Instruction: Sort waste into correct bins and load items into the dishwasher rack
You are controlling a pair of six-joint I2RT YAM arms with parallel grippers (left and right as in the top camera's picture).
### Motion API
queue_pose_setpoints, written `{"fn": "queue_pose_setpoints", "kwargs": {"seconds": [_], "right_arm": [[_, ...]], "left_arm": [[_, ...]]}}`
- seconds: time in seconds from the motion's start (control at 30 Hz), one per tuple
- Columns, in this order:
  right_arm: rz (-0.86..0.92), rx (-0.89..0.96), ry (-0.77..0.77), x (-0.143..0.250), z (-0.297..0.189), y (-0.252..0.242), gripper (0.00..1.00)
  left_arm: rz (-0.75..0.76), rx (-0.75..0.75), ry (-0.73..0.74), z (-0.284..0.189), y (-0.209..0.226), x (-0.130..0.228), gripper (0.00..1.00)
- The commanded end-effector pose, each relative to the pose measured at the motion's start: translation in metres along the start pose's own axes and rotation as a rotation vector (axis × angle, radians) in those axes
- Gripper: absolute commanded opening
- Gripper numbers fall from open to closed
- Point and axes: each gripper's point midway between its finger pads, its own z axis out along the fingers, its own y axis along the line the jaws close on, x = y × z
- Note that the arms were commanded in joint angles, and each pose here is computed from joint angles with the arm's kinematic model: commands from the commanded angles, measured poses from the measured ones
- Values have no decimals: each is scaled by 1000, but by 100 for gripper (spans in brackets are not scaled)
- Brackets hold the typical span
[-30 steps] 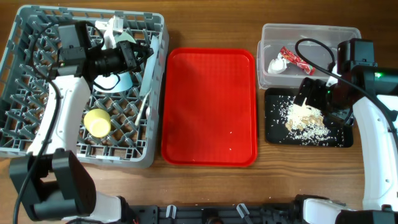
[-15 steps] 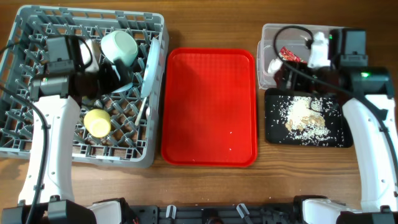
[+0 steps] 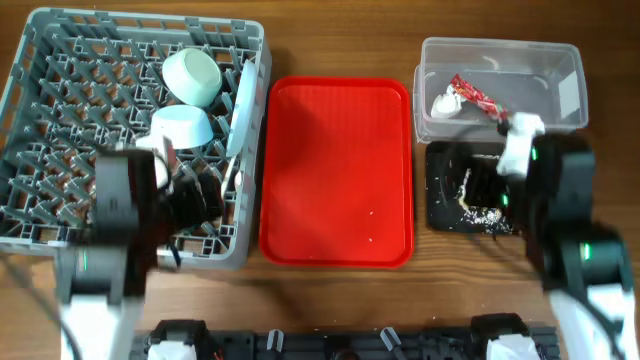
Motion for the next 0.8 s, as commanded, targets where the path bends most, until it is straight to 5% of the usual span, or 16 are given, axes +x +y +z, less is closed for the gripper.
{"fn": "queue_pose_setpoints", "kwargs": {"seconds": [0.0, 0.47, 0.77], "right_arm": [[3, 63, -89, 15, -31, -13, 100], [-42, 104, -84, 26, -43, -21, 100], [-151, -76, -779, 2, -58, -5, 100]], "left_arm": [[50, 55, -142, -24, -1, 16, 100], [53, 82, -228, -44, -2, 15, 100], [53, 82, -228, -44, -2, 15, 100]]}}
